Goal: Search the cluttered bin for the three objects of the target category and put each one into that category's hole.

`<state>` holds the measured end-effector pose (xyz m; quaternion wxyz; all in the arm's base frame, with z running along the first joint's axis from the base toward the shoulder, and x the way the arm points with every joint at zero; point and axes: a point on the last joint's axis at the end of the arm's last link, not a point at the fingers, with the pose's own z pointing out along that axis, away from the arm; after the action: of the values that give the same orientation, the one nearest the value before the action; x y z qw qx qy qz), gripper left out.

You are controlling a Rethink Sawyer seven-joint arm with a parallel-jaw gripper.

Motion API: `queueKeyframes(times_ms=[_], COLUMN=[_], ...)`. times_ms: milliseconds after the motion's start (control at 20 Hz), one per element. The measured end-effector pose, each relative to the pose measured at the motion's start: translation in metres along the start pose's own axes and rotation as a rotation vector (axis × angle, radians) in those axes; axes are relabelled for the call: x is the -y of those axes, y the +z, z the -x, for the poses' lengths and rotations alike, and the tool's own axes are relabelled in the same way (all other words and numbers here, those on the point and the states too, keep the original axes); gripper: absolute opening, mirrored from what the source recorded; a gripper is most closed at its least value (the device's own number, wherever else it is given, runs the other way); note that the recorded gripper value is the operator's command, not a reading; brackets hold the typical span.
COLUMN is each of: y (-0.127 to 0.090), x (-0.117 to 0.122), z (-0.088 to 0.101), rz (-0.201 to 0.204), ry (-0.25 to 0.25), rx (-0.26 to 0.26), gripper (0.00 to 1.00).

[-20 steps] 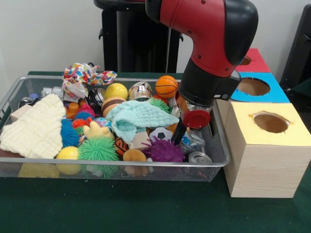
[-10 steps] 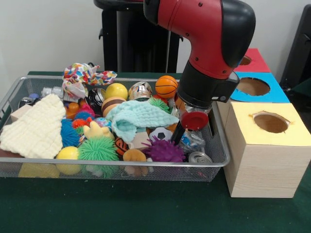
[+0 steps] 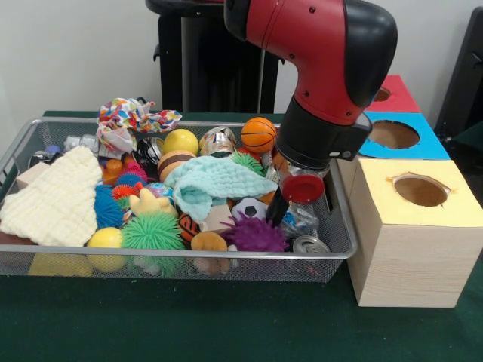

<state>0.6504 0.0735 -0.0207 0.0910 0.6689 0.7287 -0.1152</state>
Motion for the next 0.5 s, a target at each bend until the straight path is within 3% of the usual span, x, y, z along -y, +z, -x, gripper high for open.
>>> queueKeyframes(times_ms=[500], y=[0.0009], x=[0.0004], z=[-0.0032], rz=[-0.001], ry=[-0.005], rx=[0.001], gripper=[1.00])
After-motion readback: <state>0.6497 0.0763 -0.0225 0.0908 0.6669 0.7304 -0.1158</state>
